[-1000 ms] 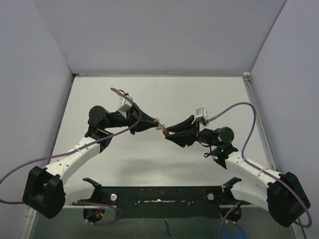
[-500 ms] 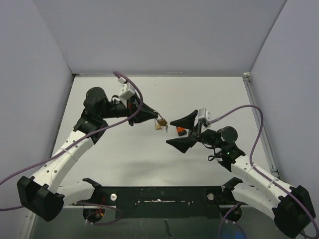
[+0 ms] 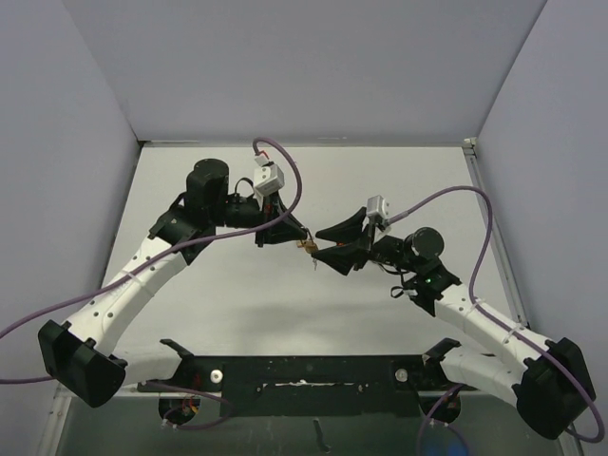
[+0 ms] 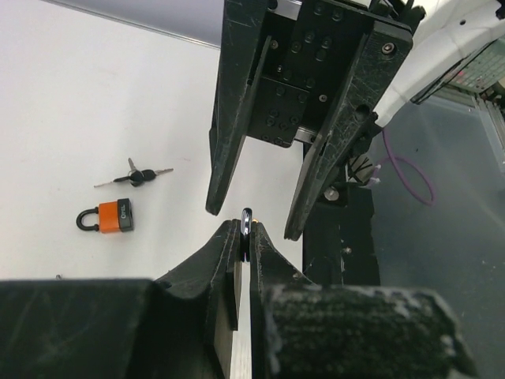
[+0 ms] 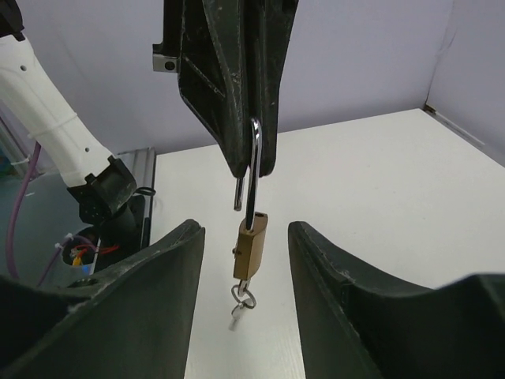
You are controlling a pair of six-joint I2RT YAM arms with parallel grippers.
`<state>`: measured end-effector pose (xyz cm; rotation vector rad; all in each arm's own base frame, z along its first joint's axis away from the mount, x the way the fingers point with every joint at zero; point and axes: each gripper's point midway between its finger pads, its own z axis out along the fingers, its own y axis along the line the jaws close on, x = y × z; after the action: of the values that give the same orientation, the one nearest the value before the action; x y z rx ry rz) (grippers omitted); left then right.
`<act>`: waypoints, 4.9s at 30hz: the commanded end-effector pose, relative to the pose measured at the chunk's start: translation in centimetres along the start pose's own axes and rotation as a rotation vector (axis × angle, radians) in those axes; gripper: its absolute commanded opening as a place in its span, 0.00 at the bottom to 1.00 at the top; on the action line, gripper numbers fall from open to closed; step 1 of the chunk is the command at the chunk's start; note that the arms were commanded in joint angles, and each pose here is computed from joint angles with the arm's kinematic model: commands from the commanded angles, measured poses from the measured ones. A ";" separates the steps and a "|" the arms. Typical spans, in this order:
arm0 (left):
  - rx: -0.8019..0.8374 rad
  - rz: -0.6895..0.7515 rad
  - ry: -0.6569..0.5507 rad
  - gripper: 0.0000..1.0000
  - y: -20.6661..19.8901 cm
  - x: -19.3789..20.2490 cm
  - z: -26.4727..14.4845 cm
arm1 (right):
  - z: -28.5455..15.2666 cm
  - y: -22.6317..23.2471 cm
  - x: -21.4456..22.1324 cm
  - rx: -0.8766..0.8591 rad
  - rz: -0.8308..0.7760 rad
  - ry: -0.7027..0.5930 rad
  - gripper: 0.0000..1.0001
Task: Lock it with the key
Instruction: Lock the lock.
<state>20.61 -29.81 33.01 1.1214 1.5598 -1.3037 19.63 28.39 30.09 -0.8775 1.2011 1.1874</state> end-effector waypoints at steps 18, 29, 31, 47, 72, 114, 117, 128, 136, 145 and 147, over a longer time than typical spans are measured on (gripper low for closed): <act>-0.022 0.095 0.002 0.00 -0.6 -2.1 0.1 | 2.2 0.6 0.0 -0.054 -0.047 0.038 0.33; -0.020 0.096 0.008 0.00 -0.6 -2.0 0.3 | 2.5 0.0 0.4 -0.010 -0.062 0.053 0.29; -0.016 0.097 0.009 0.00 -0.7 -1.9 0.3 | 2.6 -0.1 0.6 -0.008 -0.060 0.056 0.29; -0.020 0.098 0.011 0.00 -0.6 -1.6 0.6 | 3.0 0.1 0.5 -0.011 -0.060 0.054 0.00; 0.027 0.141 -0.160 0.29 -2.3 -2.9 -1.4 | 1.9 1.3 -1.0 -0.023 -0.091 -0.007 0.00; 0.090 0.095 -0.185 0.00 -2.4 -2.2 -0.8 | 2.3 3.1 -1.4 -0.134 -0.068 -0.027 0.00; 0.074 0.096 -0.183 0.00 -2.2 -2.2 -0.8 | 2.3 3.5 -1.4 -0.157 -0.067 -0.022 0.00; 0.122 0.084 -0.164 0.14 -2.8 -1.9 -0.6 | 2.2 2.5 -1.6 -0.097 -0.088 -0.027 0.00; 0.128 0.081 -0.162 0.09 -2.9 -1.7 -0.6 | 2.0 2.2 -1.5 -0.071 -0.090 -0.028 0.00; 0.139 0.060 -0.161 0.00 -2.9 -1.6 -0.4 | 2.0 2.0 -1.8 -0.056 -0.098 -0.039 0.00; 0.144 0.047 -0.159 0.00 -3.0 -1.6 -0.4 | 2.0 1.9 -2.1 -0.047 -0.101 -0.046 0.00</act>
<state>18.75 -29.74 34.62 1.0906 1.3638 -1.4201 18.27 30.73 29.15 -0.9632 1.2133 1.2041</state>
